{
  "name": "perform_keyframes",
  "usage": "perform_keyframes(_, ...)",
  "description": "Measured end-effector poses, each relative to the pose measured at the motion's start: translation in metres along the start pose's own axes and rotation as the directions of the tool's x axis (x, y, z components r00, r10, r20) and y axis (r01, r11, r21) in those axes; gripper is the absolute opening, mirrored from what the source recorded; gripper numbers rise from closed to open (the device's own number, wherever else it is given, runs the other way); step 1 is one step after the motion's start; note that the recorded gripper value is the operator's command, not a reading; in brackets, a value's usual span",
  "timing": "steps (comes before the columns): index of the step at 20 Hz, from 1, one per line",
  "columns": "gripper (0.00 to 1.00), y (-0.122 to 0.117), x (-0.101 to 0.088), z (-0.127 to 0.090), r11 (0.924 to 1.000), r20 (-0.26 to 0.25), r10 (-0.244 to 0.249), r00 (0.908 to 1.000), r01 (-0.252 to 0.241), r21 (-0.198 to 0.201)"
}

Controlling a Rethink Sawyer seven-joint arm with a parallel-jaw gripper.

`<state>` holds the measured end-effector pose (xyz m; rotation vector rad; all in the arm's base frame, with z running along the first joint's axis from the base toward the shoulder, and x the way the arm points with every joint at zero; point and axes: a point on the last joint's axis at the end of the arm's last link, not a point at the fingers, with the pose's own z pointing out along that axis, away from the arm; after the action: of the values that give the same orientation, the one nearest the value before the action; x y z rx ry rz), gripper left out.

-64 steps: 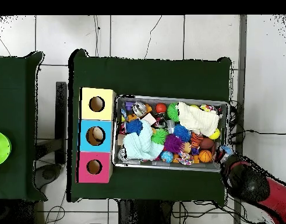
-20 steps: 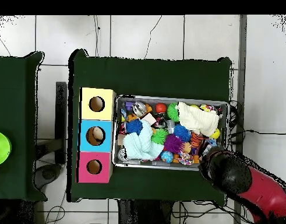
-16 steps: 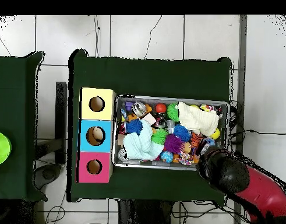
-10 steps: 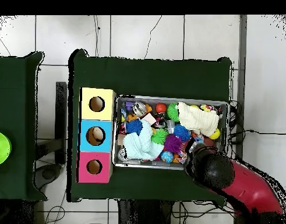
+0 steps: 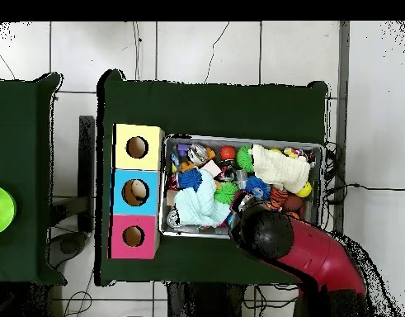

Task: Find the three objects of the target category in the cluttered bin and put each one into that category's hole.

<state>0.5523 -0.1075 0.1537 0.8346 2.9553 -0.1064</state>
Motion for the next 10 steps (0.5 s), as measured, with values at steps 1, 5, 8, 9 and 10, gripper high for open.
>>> perform_keyframes(1,0.00,0.0015,0.0007,0.0001,1.0000,-0.002,0.004,1.0000,-0.004,0.000)
perform_keyframes(5,0.00,0.0057,0.0038,0.0025,0.9996,-0.012,0.029,0.9995,-0.029,0.001)
perform_keyframes(8,0.00,0.0041,0.0057,0.0065,0.9986,-0.024,0.054,0.9983,-0.053,0.006)
perform_keyframes(9,0.00,0.0031,0.0064,0.0082,0.9979,-0.029,0.064,0.9975,-0.064,0.008)
perform_keyframes(10,0.00,0.0022,0.0071,0.0092,0.9974,-0.031,0.071,0.9970,-0.071,0.011)
